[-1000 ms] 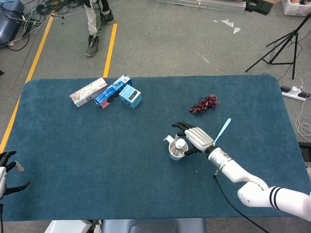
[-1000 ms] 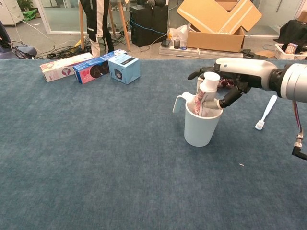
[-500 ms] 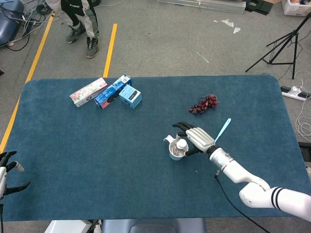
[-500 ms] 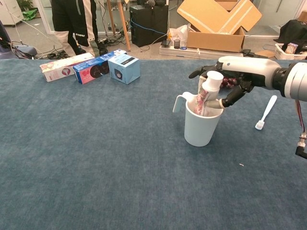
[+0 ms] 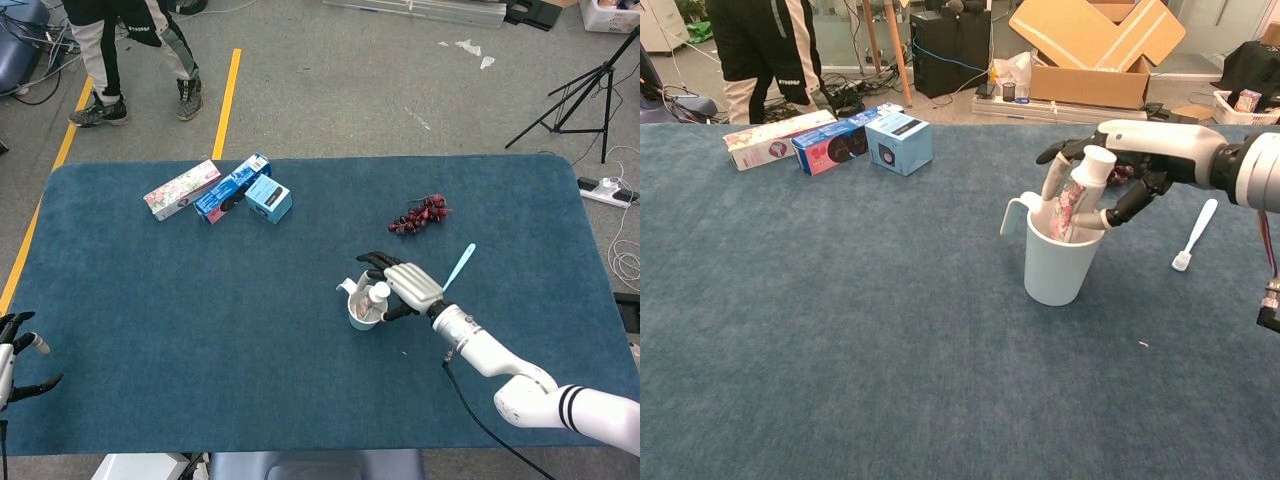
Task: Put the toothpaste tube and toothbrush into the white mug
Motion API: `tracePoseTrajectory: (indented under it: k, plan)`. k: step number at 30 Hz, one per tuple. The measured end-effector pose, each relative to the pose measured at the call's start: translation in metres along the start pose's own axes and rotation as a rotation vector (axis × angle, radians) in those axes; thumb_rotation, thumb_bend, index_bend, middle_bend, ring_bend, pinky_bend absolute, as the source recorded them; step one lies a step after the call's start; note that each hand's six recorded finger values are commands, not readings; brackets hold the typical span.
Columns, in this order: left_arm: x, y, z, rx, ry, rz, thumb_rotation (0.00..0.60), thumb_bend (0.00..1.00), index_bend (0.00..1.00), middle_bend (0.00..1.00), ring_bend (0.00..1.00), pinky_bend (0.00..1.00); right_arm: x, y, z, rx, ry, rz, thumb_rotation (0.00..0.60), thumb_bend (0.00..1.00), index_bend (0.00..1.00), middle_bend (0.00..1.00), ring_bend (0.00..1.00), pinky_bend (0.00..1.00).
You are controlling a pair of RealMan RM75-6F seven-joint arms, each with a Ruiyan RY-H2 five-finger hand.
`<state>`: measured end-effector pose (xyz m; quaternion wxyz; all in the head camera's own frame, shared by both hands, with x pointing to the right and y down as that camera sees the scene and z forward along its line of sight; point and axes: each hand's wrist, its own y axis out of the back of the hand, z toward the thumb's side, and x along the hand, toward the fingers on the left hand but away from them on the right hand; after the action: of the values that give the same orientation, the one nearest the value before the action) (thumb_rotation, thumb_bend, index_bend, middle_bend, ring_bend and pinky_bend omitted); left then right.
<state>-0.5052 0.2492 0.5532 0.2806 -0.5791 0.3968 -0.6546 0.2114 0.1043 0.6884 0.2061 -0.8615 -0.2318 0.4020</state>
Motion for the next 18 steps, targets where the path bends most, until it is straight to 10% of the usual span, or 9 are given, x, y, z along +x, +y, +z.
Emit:
tracePoseTrajectory:
  k: [18]
  plan:
    - [0.0001,-0.0007,0.0002,0.005,0.0,-0.002,0.6,0.0,0.51,0.17,0.11,0.24,0.0048,0.0053,0.0001,0.001,0.008,-0.016,0.6,0.21,0.28,0.09,0.0,0.15]
